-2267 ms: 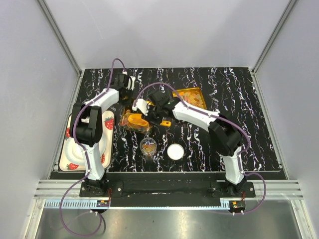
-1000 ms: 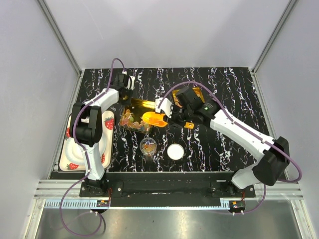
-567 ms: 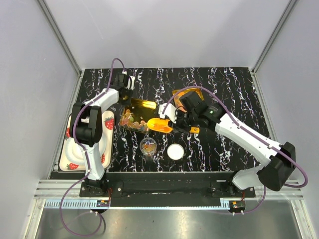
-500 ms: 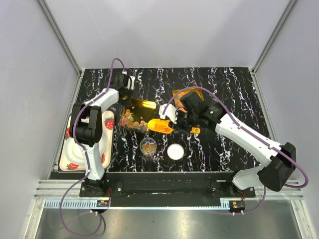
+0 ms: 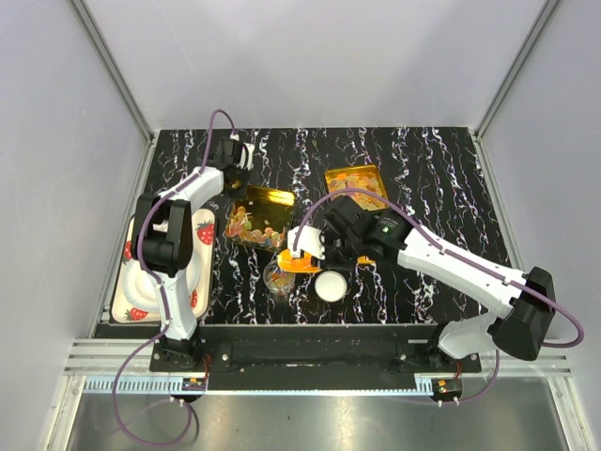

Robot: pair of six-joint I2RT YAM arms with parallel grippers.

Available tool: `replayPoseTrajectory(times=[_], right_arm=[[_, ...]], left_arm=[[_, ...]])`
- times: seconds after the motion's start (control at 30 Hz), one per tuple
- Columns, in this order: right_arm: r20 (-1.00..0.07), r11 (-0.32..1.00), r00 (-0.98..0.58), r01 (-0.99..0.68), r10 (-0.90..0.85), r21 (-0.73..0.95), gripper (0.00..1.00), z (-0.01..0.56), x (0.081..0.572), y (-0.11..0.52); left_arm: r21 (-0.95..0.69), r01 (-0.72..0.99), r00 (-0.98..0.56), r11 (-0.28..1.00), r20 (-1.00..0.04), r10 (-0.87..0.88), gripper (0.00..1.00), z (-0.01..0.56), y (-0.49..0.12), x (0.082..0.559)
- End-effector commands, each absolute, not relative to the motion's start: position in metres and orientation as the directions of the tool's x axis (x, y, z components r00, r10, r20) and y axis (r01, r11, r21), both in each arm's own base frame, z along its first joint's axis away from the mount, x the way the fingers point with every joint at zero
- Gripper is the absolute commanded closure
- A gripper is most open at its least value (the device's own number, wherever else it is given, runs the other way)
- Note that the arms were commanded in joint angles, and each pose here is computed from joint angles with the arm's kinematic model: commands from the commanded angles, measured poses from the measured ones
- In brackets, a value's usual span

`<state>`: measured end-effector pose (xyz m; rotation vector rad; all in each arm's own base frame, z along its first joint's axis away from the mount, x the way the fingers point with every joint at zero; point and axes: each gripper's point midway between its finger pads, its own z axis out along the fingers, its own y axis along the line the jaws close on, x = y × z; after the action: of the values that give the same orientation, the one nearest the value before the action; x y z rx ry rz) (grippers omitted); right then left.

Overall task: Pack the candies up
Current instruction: Place the fake candies in the packing bottle.

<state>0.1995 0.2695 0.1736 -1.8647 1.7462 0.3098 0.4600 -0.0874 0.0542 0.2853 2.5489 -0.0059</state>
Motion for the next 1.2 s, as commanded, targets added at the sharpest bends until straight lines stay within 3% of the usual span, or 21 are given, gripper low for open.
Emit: replayPoseTrajectory(times=[0.0, 0.43, 1.17], right_arm=[[-0.461, -0.032, 0.183, -0.948, -0.868, -0.317, 1.00, 0.177, 0.203, 0.267], [-0.286, -0.162, 0.283, -0.910, -0.915, -0.381, 1.00, 0.165, 0.201, 0.279], [-0.108, -0.266, 0.364, -0.824, -0.925, -0.501, 1.00, 0.167, 0.219, 0.289]], left_arm=[[0.070, 0.198, -0.763, 0.978, -0.615, 0.199, 1.00, 0.075, -0.087, 0.483], [0.075, 0.197, -0.764, 0.978, -0.614, 0.201, 1.00, 0.075, -0.086, 0.482], [0.074, 0.198, -0.764, 0.977, -0.613, 0.201, 1.00, 0.074, -0.087, 0.483]])
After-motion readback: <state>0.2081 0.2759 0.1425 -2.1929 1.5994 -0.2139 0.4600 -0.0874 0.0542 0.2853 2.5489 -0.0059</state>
